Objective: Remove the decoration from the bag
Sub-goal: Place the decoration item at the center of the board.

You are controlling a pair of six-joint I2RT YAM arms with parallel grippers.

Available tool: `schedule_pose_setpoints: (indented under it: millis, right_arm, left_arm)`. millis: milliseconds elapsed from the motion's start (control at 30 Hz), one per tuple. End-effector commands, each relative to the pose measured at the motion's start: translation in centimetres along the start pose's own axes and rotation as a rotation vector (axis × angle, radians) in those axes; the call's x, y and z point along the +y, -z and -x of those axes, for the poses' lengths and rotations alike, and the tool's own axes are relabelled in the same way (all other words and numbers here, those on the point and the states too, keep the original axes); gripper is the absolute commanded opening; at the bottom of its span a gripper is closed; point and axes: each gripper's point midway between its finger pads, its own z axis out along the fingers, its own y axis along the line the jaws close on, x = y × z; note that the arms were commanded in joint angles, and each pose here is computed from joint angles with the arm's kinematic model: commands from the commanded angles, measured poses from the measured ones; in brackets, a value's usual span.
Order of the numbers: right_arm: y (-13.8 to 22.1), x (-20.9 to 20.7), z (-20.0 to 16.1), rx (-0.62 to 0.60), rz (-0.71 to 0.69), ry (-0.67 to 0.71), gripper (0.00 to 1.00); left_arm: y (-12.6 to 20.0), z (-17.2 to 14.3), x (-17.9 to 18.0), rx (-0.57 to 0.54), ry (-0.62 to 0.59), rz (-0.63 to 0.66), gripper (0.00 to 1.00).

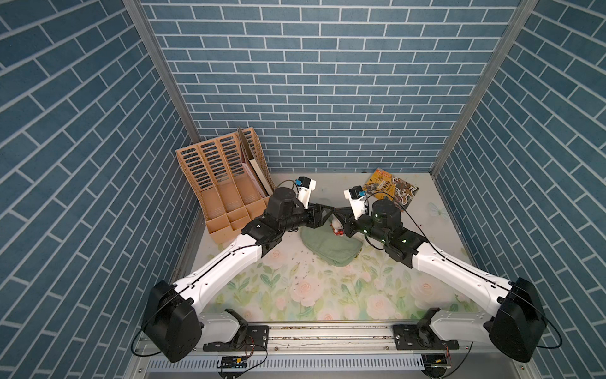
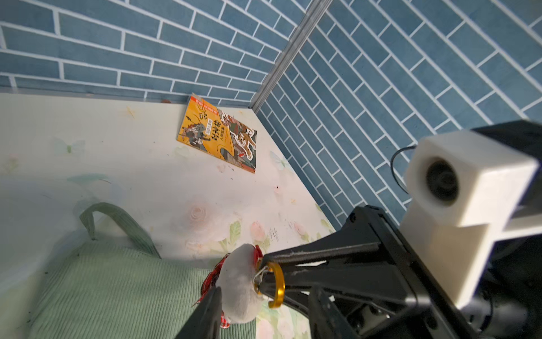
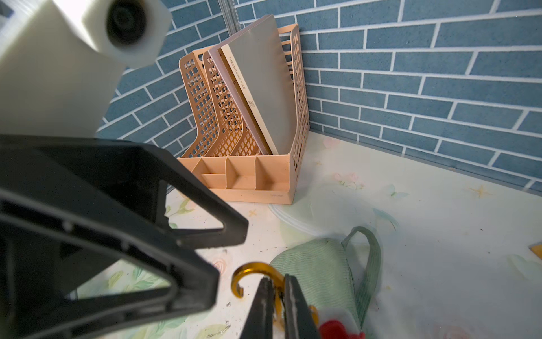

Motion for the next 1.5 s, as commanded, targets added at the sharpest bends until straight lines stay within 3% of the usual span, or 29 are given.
schedule_pose_setpoints:
  millis: [0,267,467,700,933,1267,1467]
  right_arm:
    - [-0.1,0.5,1.4,-0.029,0.001,0.045,0.10]
    - [-0.3,0.7,1.3,-0.028,0.004,0.057,0.10]
    - [-0.2,1.0,1.3,-0.027,0.013,0.065,0.09]
    - [-0.2,1.3,1.0,-0.021,0.017,0.074,0.09]
    - [-0.4,1.9,0.6,-0.008,0.043,0.102,0.09]
    - [0.3,3.0,-1.5,0.032,0.094,0.243,0.22]
    - [0.7,2.6,-2.2,0.059,0.078,0.308,0.31]
  left_arm:
    - [0.0,0.2,-0.4,0.014,0.001,-0.003,0.48]
    - [-0.3,0.0,-0.6,0.030,0.009,-0.021,0.33]
    - [-0.4,0.2,-0.7,0.024,0.002,-0.023,0.32]
    - [-0.8,0.2,-0.6,0.031,0.006,-0.024,0.19]
    - [-0.7,0.4,-0.8,0.026,0.001,-0.024,0.15]
    - [-0.8,0.3,-0.1,0.042,-0.021,0.016,0.00]
    - [-0.7,0.2,-0.3,0.055,-0.032,0.010,0.00]
